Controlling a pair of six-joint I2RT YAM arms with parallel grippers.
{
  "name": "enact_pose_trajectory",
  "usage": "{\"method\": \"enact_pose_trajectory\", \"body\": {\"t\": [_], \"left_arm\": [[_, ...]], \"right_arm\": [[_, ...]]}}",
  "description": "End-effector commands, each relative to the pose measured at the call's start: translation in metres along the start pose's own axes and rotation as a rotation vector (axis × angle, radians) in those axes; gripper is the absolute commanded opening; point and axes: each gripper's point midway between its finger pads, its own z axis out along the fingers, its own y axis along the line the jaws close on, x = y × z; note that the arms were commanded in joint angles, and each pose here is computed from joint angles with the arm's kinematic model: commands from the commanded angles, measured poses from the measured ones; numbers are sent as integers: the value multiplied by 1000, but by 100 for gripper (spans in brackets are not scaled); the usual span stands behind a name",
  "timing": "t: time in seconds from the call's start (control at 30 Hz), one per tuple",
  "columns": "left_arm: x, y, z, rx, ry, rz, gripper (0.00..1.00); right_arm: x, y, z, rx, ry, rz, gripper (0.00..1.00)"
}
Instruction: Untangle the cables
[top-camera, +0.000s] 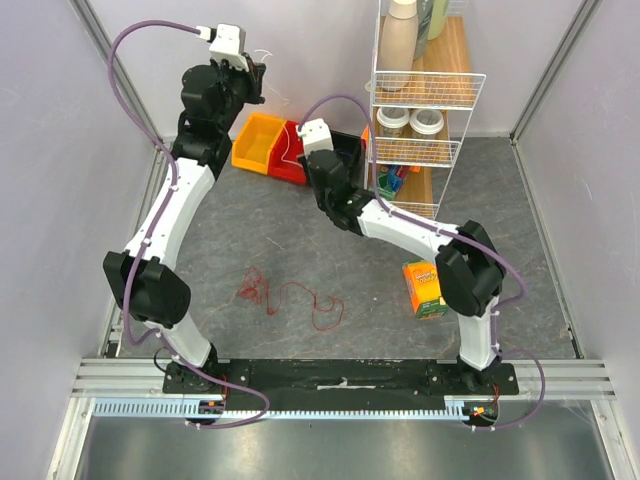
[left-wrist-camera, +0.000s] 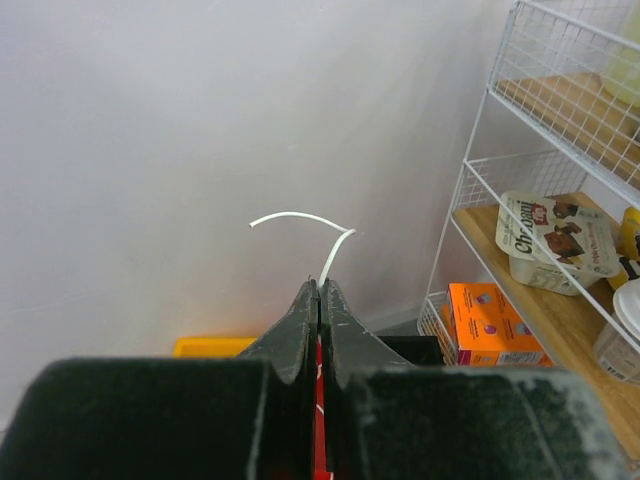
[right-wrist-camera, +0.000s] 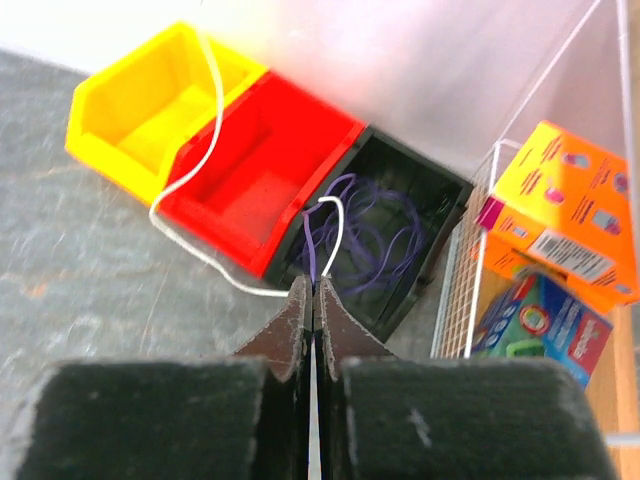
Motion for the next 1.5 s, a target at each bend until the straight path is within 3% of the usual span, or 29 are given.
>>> {"method": "enact_pose_trajectory", "body": {"t": [0.0,0.13,0.3,0.33,0.43,0.57,0.67,0.83,0.9,1.1,1.33,1.47], "left_arm": [[10,1,11,17,2,-16,2],[21,8,16,-3,19,3,2],[32,18,14,-28,46,101,2],[35,12,13,28,52,136,2],[52,-47,-4,419,64,262,2],[55,-63,-38,550,21,80,2],[63,-52,-54,459,16,11,2],[32,10,-57,58,-39,-31,2],[22,23,-61,-23,-46,-54,2],[5,35,-71,-91,-61,-11,2],[-9,72,-86,-312,-76,6,2],[-13,62,-76,-253,-119,-7,2]], "right_arm": [[-6,-11,30,109,-30,-43,0],[-3,-29,51,245,-35,-111,0],[-7,-39,76,295,-36,-102,0],[-9,-36,80,277,-42,-91,0],[-21,-26,88,236,-65,-16,0],[-29,-20,95,128,-94,128,0],[-27,-22,98,130,-80,137,0],[0,-30,104,177,-41,75,0],[15,-31,110,184,-18,40,0],[66,-34,130,250,57,-125,0],[97,-50,144,322,102,-209,0],[110,-60,154,333,125,-214,1]]}}
